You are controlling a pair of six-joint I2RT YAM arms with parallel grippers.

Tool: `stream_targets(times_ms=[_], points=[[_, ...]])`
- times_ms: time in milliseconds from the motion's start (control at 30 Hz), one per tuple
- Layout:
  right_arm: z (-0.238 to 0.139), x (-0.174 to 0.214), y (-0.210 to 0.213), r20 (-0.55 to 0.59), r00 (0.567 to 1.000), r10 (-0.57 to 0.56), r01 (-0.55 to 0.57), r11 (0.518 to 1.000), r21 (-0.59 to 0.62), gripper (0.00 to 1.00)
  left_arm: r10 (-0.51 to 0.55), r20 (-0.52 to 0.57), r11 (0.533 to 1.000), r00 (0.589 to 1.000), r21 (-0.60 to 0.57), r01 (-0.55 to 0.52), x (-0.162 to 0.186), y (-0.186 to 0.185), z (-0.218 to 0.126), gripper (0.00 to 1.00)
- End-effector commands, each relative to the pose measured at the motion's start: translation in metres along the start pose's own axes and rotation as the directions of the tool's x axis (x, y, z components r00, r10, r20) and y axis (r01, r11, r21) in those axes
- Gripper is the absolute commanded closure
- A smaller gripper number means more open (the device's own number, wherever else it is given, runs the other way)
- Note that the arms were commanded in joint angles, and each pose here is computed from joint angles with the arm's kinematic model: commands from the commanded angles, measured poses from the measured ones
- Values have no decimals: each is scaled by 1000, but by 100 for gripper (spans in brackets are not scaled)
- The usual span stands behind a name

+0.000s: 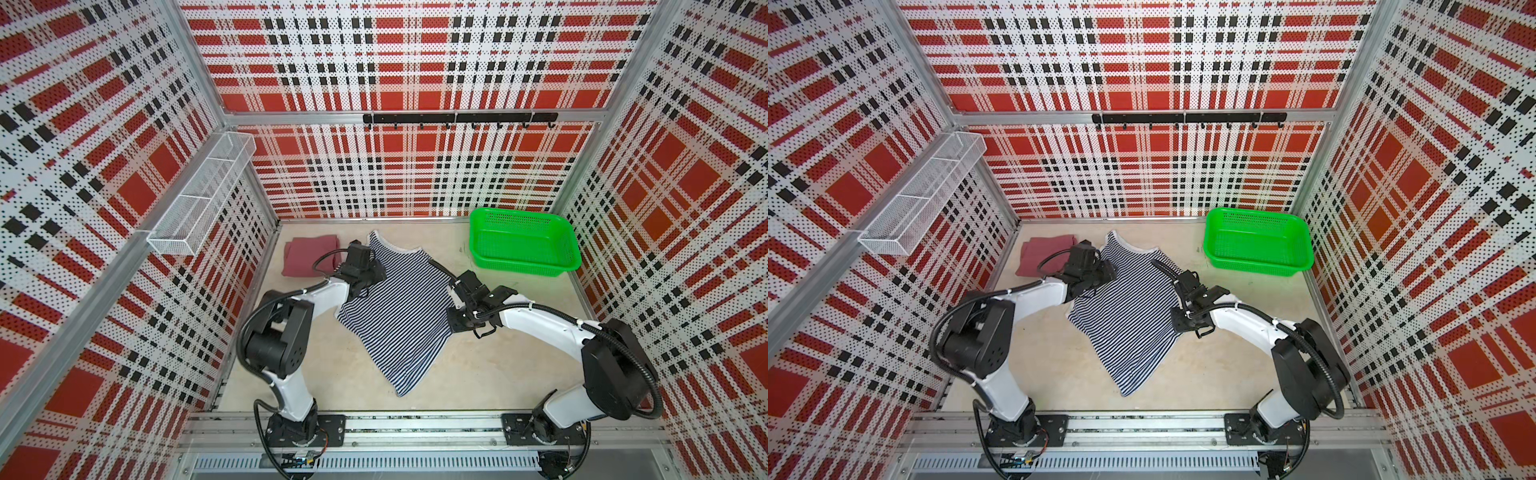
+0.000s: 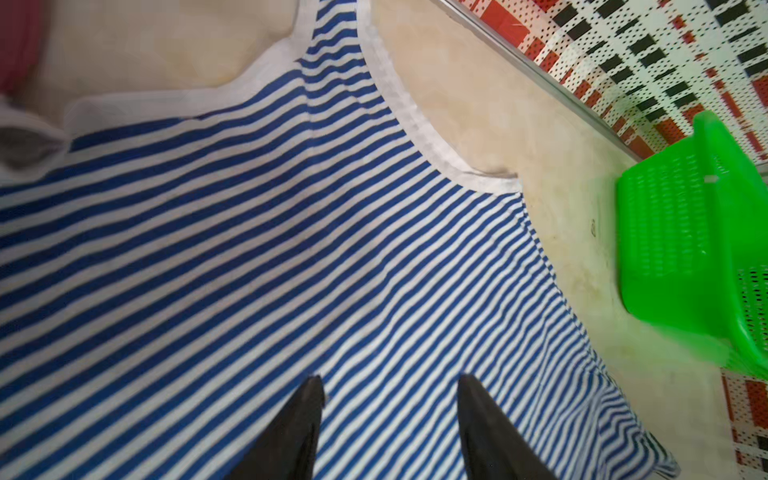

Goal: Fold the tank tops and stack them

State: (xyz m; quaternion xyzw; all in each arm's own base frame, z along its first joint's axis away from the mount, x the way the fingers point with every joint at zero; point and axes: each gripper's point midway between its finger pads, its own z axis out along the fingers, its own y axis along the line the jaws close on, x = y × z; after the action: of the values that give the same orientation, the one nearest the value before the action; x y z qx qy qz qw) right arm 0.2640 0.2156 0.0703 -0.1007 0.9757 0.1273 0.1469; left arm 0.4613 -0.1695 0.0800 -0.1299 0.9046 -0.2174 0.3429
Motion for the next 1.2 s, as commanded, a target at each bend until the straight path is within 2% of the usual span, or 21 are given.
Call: stream_targets(times_ms=[0, 167, 433, 567, 733, 967, 1067, 1167], points=[[10, 9, 1, -28, 998, 50, -49, 998, 34, 88, 50, -25, 999, 998, 18, -49, -2, 6, 21, 45], [23, 16, 9, -58, 997, 40, -39, 999, 26, 88, 17, -56, 1000, 998, -9, -17, 7, 30, 45, 45], [46, 21, 11, -88, 995, 47, -45, 999, 26, 89, -18, -62, 1000, 998, -18, 17, 15, 46, 57, 46], [56, 36, -5, -122, 990, 65, -54, 994, 96, 89, -60, -41, 997, 997, -56, 58, 4, 73, 61, 46], [53, 55, -34, -152, 985, 83, -50, 976, 211, 88, -94, -55, 992, 994, -89, 89, 10, 98, 70, 46], [40, 76, -77, -185, 972, 143, -85, 952, 293, 88, -120, -54, 987, 991, -117, 113, 19, 118, 65, 46], [34, 61, -73, -150, 980, 130, -89, 962, 259, 87, -120, -53, 988, 991, -104, 114, 18, 116, 61, 47], [26, 34, -51, -100, 988, 120, -102, 980, 169, 86, -107, -50, 992, 993, -75, 103, 16, 103, 58, 47]])
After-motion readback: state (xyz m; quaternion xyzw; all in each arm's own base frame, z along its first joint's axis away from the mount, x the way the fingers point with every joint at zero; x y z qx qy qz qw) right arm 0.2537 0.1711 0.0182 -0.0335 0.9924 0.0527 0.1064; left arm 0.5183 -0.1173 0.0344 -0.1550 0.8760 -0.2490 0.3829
